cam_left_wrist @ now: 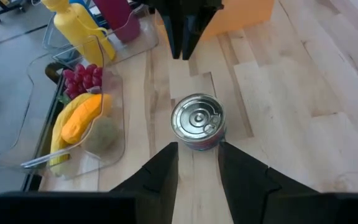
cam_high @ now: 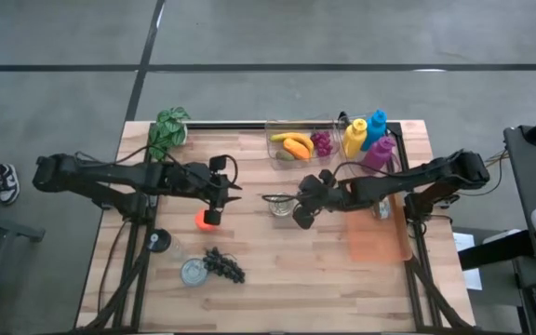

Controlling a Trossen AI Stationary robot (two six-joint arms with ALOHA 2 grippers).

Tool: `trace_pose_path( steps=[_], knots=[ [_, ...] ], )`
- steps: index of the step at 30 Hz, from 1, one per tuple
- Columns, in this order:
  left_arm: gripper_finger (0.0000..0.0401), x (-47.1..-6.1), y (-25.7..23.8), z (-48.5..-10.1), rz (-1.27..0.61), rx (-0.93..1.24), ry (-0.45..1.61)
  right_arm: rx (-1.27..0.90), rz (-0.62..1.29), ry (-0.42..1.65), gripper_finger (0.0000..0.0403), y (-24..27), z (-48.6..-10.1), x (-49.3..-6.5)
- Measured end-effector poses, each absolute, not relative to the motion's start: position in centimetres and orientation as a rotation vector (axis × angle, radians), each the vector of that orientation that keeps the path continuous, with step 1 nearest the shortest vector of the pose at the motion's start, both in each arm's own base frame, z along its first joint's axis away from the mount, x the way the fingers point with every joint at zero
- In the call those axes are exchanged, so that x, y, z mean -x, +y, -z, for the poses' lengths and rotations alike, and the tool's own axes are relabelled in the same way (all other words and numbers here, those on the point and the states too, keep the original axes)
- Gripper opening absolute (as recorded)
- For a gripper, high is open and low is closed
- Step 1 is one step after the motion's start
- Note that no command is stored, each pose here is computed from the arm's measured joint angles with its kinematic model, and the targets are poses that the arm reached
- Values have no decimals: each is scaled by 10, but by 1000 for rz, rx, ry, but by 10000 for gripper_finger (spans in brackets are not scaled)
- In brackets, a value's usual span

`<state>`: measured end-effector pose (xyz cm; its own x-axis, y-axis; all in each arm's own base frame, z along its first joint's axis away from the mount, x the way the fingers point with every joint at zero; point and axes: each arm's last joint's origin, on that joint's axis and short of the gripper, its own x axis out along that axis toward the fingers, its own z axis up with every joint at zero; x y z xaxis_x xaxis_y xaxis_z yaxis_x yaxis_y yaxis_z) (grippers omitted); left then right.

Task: Pick & Place Food Item
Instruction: Put the blue and pink tuna can into the orange bin

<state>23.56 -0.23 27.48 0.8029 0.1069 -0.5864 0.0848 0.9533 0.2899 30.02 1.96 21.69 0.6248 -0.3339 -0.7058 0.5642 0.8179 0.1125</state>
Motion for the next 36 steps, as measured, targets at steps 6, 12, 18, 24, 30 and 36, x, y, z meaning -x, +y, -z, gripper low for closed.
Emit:
trace_pose_path(
  steps=[6,12,18,24,30,36],
  knots=[
    [118,-236,-2,-275,-12,-312,640,-383,516,771,24,17,-204,-311],
    [118,-236,-2,-275,-12,-311,640,-403,532,830,9,4,-187,-327],
    [118,-236,-2,-275,-12,-312,640,-429,554,866,8,-9,-178,-331],
    [118,-236,-2,-275,-12,-311,640,-435,572,874,8,-15,-173,-332],
    [118,-236,-2,-275,-12,-311,640,-438,572,876,8,-15,-170,-333],
    [118,-236,-2,-275,-13,-311,640,-451,552,892,8,-14,-168,-334]
  ],
)
